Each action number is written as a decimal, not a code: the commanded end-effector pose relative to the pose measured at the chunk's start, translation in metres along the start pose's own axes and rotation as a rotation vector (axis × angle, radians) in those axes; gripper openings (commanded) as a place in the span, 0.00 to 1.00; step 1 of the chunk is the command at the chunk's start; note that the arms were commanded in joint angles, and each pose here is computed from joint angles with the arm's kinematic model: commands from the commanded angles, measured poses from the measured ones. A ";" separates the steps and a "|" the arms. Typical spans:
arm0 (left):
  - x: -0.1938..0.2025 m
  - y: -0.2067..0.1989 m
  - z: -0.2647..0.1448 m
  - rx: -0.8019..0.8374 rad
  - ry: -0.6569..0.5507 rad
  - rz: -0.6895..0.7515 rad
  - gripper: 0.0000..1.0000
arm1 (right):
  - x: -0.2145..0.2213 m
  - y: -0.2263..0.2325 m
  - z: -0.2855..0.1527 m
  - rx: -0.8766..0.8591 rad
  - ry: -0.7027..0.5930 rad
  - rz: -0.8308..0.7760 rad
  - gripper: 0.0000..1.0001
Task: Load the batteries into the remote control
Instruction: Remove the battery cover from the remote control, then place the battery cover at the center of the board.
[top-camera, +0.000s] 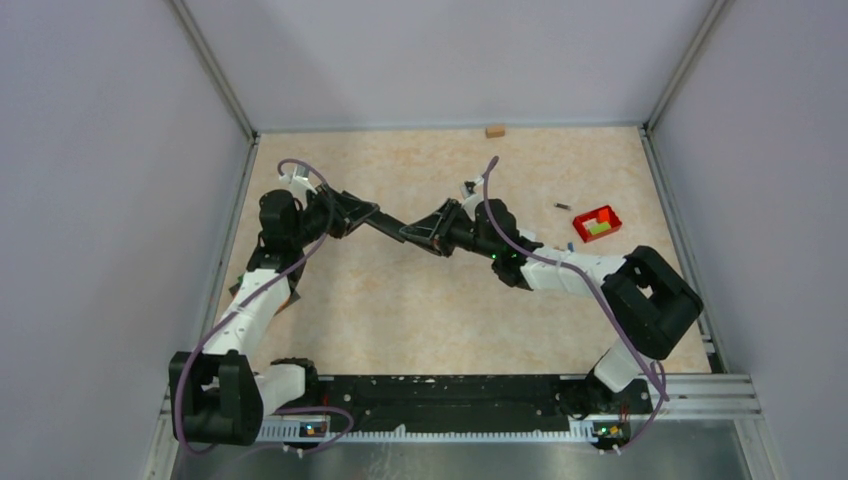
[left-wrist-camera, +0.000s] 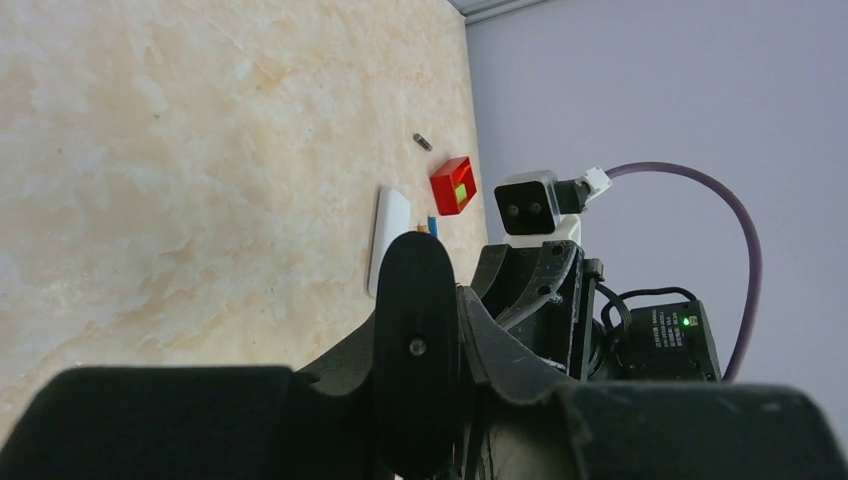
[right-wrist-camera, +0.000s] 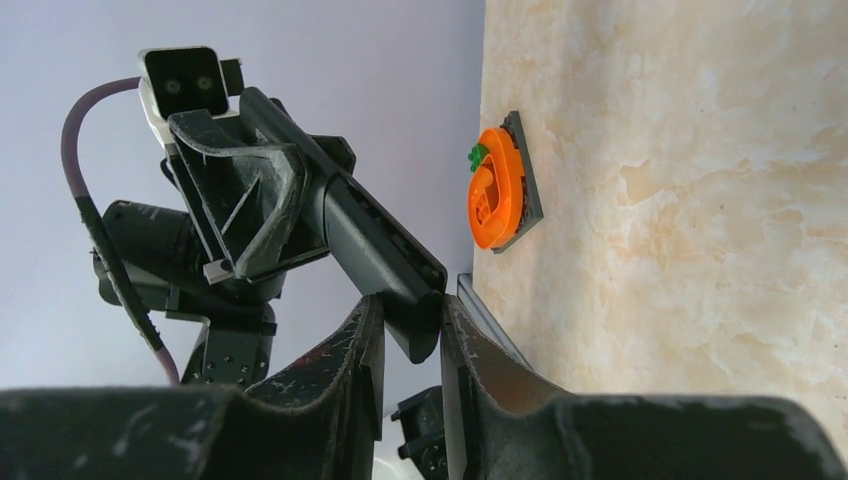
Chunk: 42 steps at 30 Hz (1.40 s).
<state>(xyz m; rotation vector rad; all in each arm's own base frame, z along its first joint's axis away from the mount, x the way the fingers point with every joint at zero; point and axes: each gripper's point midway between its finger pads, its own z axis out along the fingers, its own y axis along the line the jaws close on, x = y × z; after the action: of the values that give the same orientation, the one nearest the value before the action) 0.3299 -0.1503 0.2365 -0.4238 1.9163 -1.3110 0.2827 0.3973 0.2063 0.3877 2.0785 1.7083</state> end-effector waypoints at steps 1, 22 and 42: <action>-0.012 -0.003 -0.003 -0.007 -0.061 0.095 0.00 | -0.008 0.038 -0.013 -0.096 -0.044 -0.040 0.19; 0.004 0.037 -0.005 -0.137 -0.056 0.099 0.00 | -0.027 -0.018 -0.035 0.084 -0.199 -0.107 0.00; 0.021 -0.024 -0.011 0.130 0.027 0.260 0.00 | -0.010 -0.186 -0.095 0.677 -0.155 -0.185 0.41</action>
<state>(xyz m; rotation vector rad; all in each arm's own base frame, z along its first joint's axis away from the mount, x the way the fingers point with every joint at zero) 0.3123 -0.1492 0.2174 -0.2848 1.9444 -1.1924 0.2532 0.2892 0.0403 0.5243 2.4270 0.9195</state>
